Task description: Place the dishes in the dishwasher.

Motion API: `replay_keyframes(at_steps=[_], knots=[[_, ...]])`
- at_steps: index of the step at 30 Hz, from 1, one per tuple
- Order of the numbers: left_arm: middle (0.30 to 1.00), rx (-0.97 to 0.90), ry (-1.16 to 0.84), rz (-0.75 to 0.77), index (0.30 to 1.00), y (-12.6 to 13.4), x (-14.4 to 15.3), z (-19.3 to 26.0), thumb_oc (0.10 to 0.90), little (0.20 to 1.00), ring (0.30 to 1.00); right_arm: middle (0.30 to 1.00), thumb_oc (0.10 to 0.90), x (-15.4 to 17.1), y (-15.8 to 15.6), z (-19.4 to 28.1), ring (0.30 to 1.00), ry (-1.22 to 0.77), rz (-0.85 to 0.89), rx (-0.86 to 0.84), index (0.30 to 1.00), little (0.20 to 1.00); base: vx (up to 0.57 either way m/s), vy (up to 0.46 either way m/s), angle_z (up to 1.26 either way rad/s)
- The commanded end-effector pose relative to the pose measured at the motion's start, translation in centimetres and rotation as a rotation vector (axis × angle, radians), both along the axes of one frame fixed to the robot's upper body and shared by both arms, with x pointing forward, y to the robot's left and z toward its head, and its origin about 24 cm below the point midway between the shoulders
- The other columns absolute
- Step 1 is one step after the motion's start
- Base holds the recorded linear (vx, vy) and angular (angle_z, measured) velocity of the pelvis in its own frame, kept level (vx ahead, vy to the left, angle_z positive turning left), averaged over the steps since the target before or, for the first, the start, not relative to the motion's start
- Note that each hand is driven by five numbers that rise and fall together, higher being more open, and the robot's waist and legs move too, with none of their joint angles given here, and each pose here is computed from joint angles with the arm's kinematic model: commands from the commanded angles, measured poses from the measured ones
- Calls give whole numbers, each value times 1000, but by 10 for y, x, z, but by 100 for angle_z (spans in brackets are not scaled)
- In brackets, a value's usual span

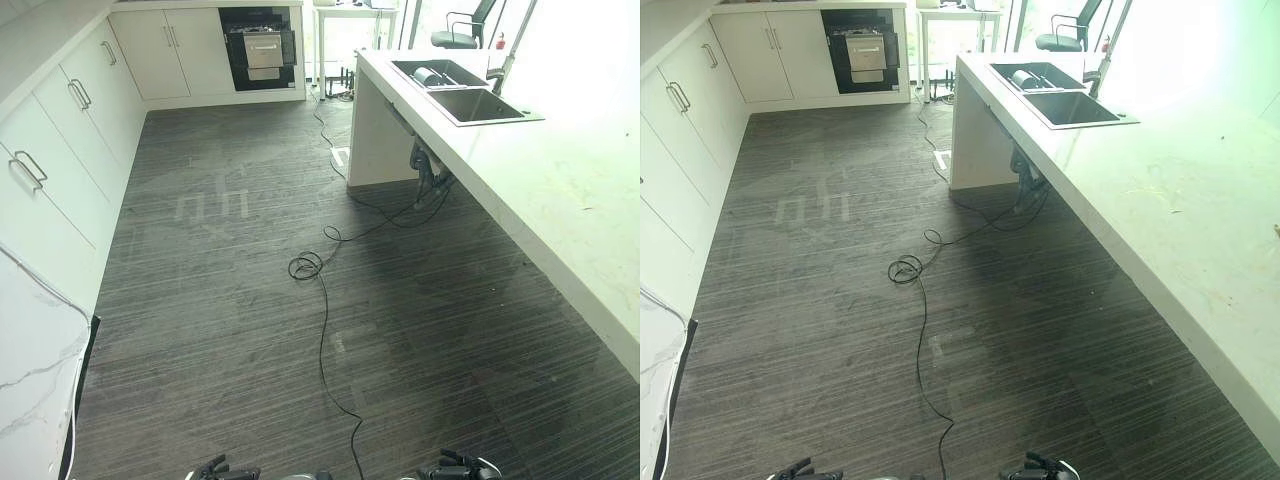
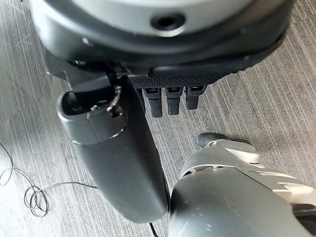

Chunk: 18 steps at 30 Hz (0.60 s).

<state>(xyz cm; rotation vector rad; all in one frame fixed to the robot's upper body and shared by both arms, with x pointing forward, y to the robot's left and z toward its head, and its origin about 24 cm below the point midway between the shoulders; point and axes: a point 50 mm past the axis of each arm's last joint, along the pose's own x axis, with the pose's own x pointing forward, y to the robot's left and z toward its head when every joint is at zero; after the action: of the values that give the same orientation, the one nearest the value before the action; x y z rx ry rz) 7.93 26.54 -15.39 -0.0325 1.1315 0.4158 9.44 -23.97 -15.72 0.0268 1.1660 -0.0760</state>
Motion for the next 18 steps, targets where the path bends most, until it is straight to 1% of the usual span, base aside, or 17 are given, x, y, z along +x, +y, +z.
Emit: replay_keyframes(at_steps=[1, 18], knots=[[900, -25, -48, 21, 900, 0, 7, 2, 800, 900, 900, 900, 800, -9, -15, 2, 900, 26, 17, -40, 900, 900, 0, 0, 0], [900, -3, -71, 16, 900, 2, 10, 3, 800, 900, 900, 900, 800, -9, -14, 2, 900, 17, 6, -34, 900, 900, 0, 0, 0]])
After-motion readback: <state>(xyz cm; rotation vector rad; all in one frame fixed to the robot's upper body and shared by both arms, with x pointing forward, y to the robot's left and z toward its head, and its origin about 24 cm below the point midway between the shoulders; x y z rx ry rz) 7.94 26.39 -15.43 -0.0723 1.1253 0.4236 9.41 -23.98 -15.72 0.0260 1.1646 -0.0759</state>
